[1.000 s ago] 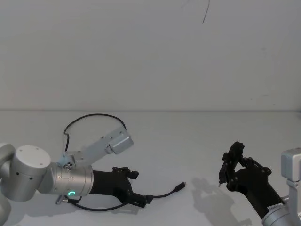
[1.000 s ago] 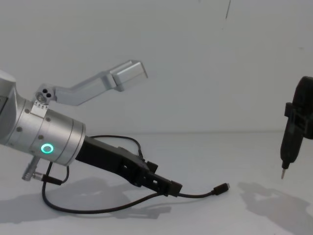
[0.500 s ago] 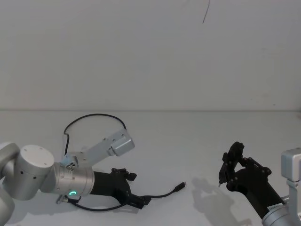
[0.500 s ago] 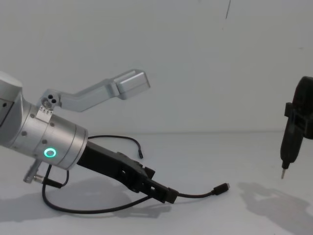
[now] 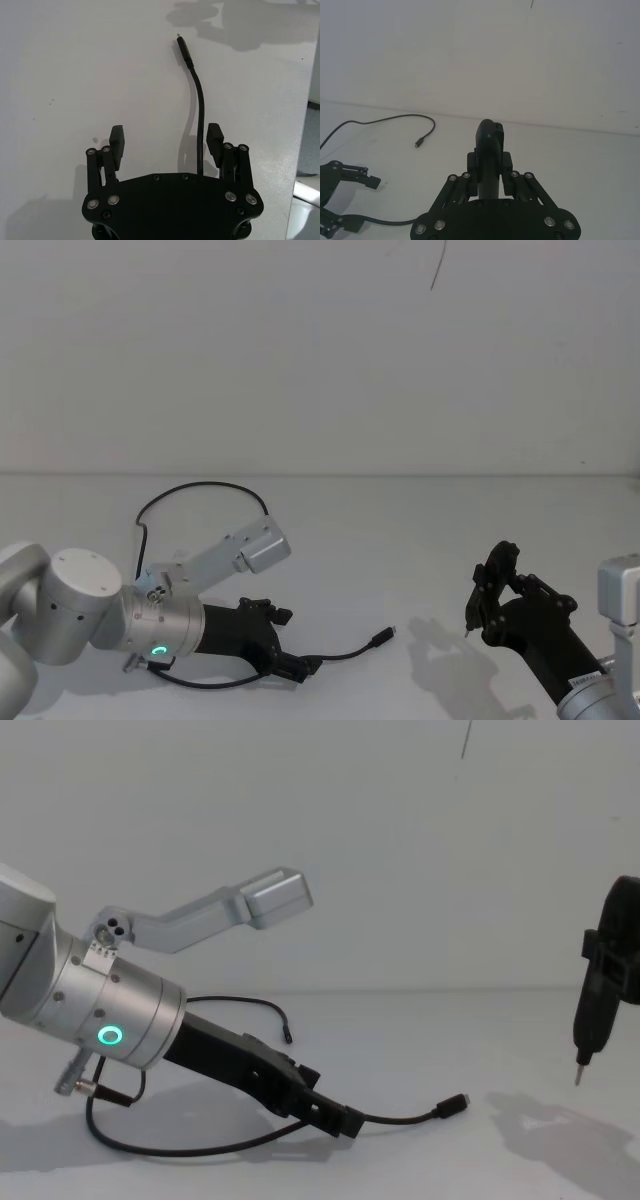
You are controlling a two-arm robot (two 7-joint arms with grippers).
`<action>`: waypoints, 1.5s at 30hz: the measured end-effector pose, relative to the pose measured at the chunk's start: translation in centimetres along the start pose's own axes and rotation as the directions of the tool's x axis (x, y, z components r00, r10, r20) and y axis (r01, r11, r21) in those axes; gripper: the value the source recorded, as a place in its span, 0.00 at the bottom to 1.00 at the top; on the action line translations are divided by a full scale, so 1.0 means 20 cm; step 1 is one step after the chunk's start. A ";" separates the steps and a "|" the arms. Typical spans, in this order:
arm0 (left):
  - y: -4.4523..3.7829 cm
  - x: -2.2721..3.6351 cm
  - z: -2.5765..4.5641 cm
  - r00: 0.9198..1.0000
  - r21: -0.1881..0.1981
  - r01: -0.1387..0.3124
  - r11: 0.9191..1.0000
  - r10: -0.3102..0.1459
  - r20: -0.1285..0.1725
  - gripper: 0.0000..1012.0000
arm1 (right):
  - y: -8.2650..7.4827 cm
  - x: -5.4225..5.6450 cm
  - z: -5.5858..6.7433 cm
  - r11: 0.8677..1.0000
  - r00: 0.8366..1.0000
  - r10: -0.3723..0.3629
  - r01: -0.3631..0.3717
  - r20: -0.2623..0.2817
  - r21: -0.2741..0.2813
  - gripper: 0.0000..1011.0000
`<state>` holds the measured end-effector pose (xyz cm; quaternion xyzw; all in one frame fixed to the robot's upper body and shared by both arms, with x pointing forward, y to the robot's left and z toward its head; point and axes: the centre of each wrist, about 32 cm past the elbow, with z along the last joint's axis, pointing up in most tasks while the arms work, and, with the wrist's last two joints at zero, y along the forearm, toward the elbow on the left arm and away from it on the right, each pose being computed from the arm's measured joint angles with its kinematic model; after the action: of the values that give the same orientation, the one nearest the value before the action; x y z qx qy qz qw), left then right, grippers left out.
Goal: Pick up the data cable with the one hand.
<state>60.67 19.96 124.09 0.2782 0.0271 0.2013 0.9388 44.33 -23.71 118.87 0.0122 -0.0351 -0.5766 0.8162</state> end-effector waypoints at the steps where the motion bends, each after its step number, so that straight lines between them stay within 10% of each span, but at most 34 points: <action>1: 0.000 0.000 0.000 1.000 0.000 0.000 1.000 0.000 0.000 0.95 | 0.00 0.00 0.00 1.000 1.000 0.000 0.000 0.000 0.000 0.26; 31: -0.010 0.000 0.001 1.000 0.005 -0.004 1.000 0.003 0.002 0.06 | 0.00 0.00 0.00 1.000 1.000 0.000 0.000 0.000 0.000 0.26; 45: -0.007 -0.001 -0.001 1.000 -0.008 -0.002 1.000 0.002 0.015 0.05 | 0.00 0.01 0.01 1.000 1.000 0.008 -0.008 0.002 0.016 0.26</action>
<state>60.70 19.84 123.99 0.2759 0.0190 0.2002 0.9399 44.38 -23.80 119.00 0.0179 -0.0403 -0.5730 0.8184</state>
